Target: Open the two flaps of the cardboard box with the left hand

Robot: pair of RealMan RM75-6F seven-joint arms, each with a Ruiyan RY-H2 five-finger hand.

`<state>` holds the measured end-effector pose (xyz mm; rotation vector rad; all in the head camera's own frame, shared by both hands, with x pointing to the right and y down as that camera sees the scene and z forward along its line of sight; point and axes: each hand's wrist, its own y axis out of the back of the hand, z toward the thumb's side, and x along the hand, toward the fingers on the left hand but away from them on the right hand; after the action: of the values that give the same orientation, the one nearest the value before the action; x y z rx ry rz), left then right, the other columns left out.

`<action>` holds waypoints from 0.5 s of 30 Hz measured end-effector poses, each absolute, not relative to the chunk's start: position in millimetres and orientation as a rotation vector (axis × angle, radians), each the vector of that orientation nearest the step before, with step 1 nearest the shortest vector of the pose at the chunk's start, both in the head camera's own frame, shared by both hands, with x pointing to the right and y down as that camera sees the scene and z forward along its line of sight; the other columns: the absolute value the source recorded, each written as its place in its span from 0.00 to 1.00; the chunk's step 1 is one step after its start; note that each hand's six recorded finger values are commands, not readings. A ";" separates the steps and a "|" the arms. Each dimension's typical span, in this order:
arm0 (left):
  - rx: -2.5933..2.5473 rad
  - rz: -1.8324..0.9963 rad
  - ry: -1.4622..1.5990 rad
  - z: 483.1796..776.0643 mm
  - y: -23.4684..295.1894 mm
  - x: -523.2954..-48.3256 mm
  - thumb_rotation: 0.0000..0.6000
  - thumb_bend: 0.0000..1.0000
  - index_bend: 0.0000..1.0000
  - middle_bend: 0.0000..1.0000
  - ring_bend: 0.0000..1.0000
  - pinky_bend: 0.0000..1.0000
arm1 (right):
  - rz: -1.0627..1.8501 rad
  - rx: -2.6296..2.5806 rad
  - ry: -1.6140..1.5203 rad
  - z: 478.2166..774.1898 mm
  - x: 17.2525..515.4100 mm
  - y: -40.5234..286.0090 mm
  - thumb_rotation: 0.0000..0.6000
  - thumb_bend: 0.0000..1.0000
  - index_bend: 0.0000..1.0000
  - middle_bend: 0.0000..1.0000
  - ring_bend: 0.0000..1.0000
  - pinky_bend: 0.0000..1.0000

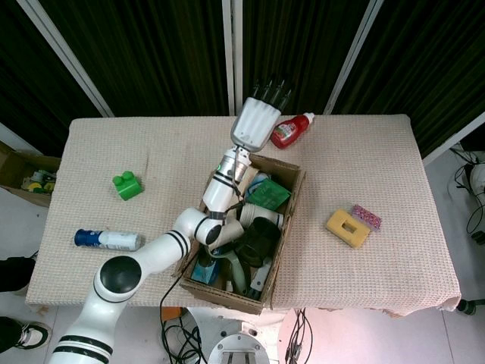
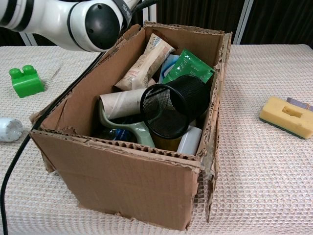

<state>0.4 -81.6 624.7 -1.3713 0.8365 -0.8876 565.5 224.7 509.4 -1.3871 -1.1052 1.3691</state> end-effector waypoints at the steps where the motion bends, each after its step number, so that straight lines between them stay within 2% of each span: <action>1: -1.381 -0.887 0.832 624.7 -79.3 -2.5 0.39 0.10 0.02 0.05 0.03 0.17 | 1.366 -1.389 -1.100 510.2 564.2 224.7 0.93 0.58 0.00 0.00 0.00 0.00; 2: -1.392 -0.886 0.827 624.3 -76.4 -5.8 0.26 0.10 0.02 0.06 0.03 0.17 | 1.364 -1.389 -1.096 510.7 563.3 224.9 0.93 0.58 0.00 0.00 0.00 0.00; 3: -1.409 -0.884 0.818 622.7 -71.4 -10.7 0.17 0.09 0.03 0.06 0.03 0.17 | 1.363 -1.388 -1.093 511.1 562.5 225.0 0.94 0.58 0.00 0.00 0.00 0.00; 4: -1.423 -0.882 0.810 620.5 -66.7 -14.8 0.14 0.09 0.03 0.06 0.03 0.17 | 1.363 -1.384 -1.090 511.6 561.7 225.3 0.94 0.59 0.00 0.00 0.00 0.00; 8: -1.498 -0.864 0.776 599.0 -36.5 -41.9 0.10 0.09 0.04 0.06 0.03 0.17 | 1.364 -1.367 -1.084 512.8 558.6 225.9 0.94 0.59 0.00 0.00 0.00 0.00; 10: -1.537 -0.871 0.765 582.1 -15.9 -71.2 0.09 0.09 0.04 0.06 0.03 0.17 | 1.365 -1.363 -1.084 514.1 555.8 226.6 0.93 0.59 0.00 0.00 0.00 0.00; 15: -1.548 -1.050 0.773 545.6 33.4 -199.6 0.08 0.10 0.04 0.06 0.03 0.17 | 1.387 -1.364 -1.069 521.9 550.5 233.1 0.93 0.59 0.00 0.00 0.00 0.00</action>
<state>-199.6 33.4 545.6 -1.5480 0.7728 -1.0500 550.5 233.1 521.9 -1.3645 -1.0691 1.3869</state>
